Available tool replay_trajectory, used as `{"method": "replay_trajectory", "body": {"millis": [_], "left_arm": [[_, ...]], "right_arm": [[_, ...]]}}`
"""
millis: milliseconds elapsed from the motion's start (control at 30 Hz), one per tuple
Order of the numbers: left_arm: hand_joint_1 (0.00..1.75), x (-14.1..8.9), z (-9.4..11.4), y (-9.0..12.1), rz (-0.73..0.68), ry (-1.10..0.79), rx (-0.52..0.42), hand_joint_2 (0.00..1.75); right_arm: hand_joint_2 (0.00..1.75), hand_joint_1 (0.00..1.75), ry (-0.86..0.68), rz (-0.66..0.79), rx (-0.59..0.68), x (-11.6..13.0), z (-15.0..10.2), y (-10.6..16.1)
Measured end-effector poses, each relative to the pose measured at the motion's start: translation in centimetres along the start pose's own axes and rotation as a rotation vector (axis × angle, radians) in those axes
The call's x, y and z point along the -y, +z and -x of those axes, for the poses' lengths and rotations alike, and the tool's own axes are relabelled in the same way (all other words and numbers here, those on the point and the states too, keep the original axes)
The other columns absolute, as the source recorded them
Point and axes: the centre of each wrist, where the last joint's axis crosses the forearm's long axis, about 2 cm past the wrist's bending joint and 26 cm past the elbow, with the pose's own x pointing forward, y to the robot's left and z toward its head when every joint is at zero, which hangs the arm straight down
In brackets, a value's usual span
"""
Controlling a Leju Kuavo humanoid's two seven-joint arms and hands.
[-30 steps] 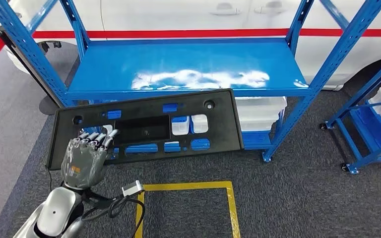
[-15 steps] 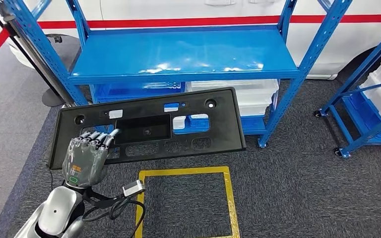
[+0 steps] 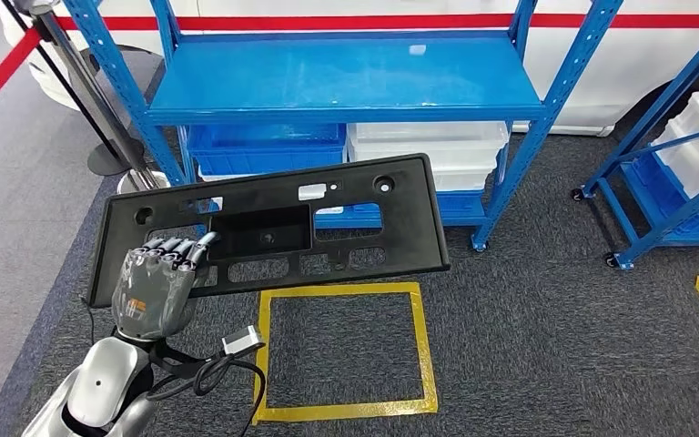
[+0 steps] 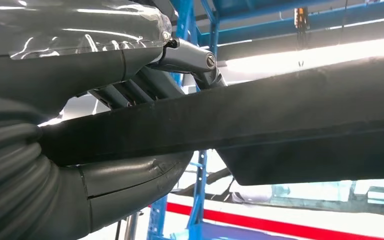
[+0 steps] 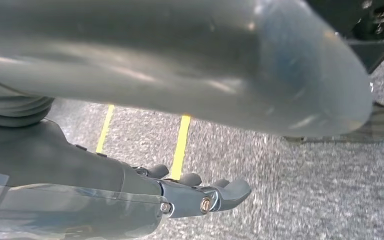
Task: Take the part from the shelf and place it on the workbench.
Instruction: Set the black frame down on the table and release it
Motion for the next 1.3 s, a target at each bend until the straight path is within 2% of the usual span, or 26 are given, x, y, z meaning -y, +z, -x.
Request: {"method": "replay_trajectory", "body": {"millis": [800, 1300], "left_arm": [[1.75, 0.0, 0.9, -0.1, -0.002, -0.008, -0.009, 1.75], [1.75, -0.2, 2.2, 0.0, -0.009, -0.012, -0.035, 1.75]], "right_arm": [[0.00, 0.00, -0.015, -0.026, 0.016, -0.2, -0.2, 0.0], [0.00, 0.00, -0.034, -0.046, 0.023, -0.2, 0.0, 0.0]]}}
